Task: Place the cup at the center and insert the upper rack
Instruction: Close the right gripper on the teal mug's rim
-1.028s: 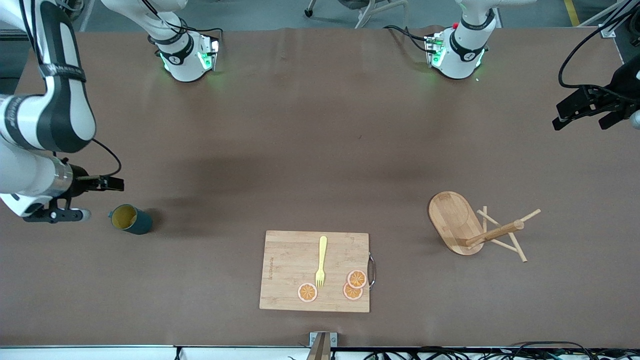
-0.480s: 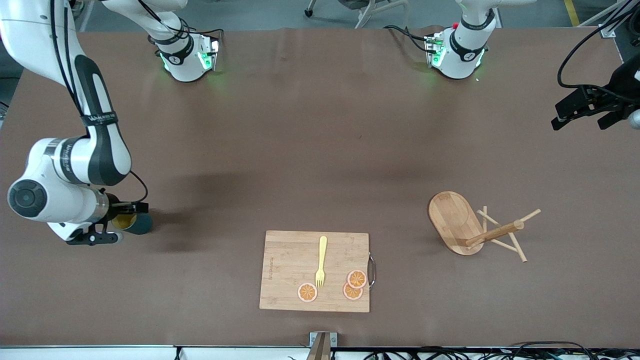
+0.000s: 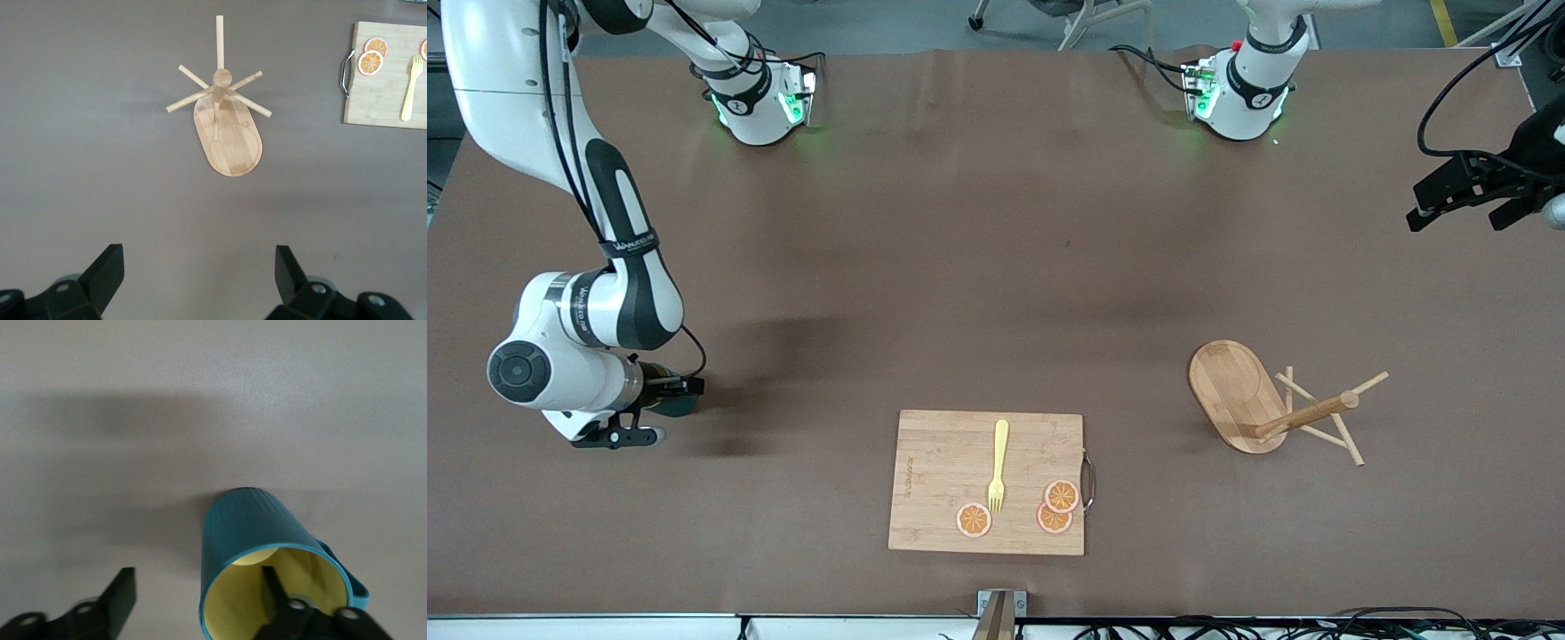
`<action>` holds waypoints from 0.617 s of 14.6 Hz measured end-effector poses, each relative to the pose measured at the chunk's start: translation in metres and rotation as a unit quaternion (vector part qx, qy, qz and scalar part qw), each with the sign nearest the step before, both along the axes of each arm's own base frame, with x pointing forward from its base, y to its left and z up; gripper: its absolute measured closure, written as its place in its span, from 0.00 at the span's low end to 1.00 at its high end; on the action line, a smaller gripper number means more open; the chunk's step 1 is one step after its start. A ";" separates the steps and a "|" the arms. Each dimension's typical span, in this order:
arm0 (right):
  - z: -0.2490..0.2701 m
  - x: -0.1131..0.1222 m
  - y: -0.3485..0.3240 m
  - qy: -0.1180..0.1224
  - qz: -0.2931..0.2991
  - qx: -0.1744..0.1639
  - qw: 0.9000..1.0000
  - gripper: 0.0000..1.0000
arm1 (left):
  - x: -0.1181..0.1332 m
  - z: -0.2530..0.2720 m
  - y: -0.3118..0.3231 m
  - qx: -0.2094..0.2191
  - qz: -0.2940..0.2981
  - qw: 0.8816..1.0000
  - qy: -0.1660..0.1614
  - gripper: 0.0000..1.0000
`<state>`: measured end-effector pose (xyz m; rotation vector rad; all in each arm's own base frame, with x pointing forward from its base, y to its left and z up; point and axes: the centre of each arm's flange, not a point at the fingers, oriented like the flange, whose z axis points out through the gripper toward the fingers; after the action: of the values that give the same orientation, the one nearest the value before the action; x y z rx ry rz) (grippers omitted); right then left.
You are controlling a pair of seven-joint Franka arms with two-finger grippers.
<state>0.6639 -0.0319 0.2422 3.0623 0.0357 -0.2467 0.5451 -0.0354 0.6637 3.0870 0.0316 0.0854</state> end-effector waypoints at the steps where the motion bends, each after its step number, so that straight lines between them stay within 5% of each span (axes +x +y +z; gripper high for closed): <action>1: -0.001 0.000 0.001 0.000 -0.005 0.000 1.000 0.27 | 0.000 0.000 0.000 0.000 0.000 1.000 0.000 0.00; 7: -0.001 0.000 0.002 0.000 -0.031 -0.004 1.000 0.33 | 0.000 0.000 0.000 0.000 0.000 1.000 0.000 0.00; 9: -0.001 -0.001 0.002 0.001 -0.031 -0.004 1.000 0.44 | 0.000 0.000 0.000 0.000 0.000 1.000 0.000 0.00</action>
<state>0.6633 -0.0302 0.2413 3.0575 -0.0608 -0.2535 0.5451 -0.0357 0.6637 3.0870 0.0309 0.0853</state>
